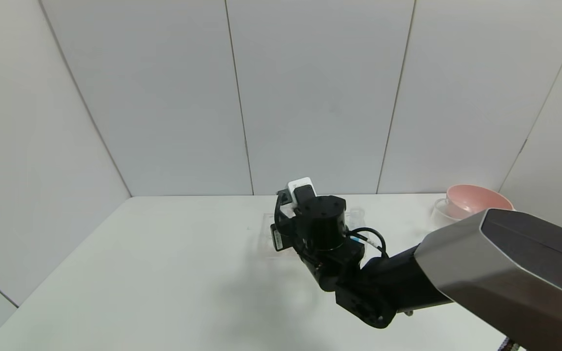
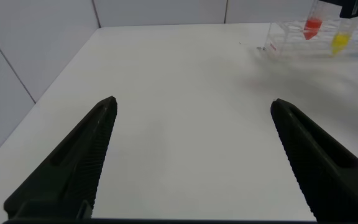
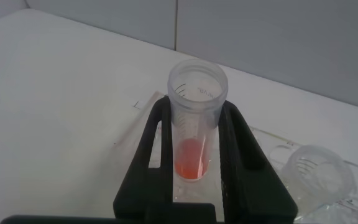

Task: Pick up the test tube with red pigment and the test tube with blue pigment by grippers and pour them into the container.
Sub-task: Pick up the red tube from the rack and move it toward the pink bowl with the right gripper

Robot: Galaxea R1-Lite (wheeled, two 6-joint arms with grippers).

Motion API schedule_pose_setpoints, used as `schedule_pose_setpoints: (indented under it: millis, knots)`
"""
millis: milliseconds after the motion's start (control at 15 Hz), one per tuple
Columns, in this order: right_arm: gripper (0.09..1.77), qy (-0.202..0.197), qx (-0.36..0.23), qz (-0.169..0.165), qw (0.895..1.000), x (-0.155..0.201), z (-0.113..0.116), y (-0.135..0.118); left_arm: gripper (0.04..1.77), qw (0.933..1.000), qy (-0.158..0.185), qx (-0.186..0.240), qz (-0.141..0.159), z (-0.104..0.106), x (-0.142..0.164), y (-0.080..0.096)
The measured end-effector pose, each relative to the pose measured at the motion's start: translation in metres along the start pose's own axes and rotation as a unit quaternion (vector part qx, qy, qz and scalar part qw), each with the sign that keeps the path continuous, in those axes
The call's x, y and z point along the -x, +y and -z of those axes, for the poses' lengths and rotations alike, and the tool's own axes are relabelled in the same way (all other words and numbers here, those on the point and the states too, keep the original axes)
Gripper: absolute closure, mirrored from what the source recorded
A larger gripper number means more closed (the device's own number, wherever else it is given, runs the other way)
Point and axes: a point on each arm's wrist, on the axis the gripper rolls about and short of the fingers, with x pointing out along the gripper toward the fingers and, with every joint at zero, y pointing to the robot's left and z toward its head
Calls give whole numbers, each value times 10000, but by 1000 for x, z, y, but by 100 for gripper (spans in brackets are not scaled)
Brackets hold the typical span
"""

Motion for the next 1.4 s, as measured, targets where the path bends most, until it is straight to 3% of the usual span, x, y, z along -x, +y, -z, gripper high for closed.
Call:
schedule_pose_setpoints:
  millis: [400, 667, 933, 1200, 1400]
  knots:
    - [136, -192, 80, -262, 9994, 18, -42, -6, 5, 10000, 0, 0, 0, 0, 0, 0]
    - [136, -214, 62, -291, 9993, 22, -45, -8, 5, 10000, 4, 0, 0, 0, 0, 0]
    - [136, -19, 128, -865, 9962, 40, -43, -17, 5, 10000, 2, 0, 0, 0, 0, 0]
    - [136, 324, 144, -1591, 9866, 77, -45, -68, 5, 10000, 0, 0, 0, 0, 0, 0]
    - [136, 498, 97, -1622, 9855, 108, -54, -131, 5, 10000, 2, 0, 0, 0, 0, 0]
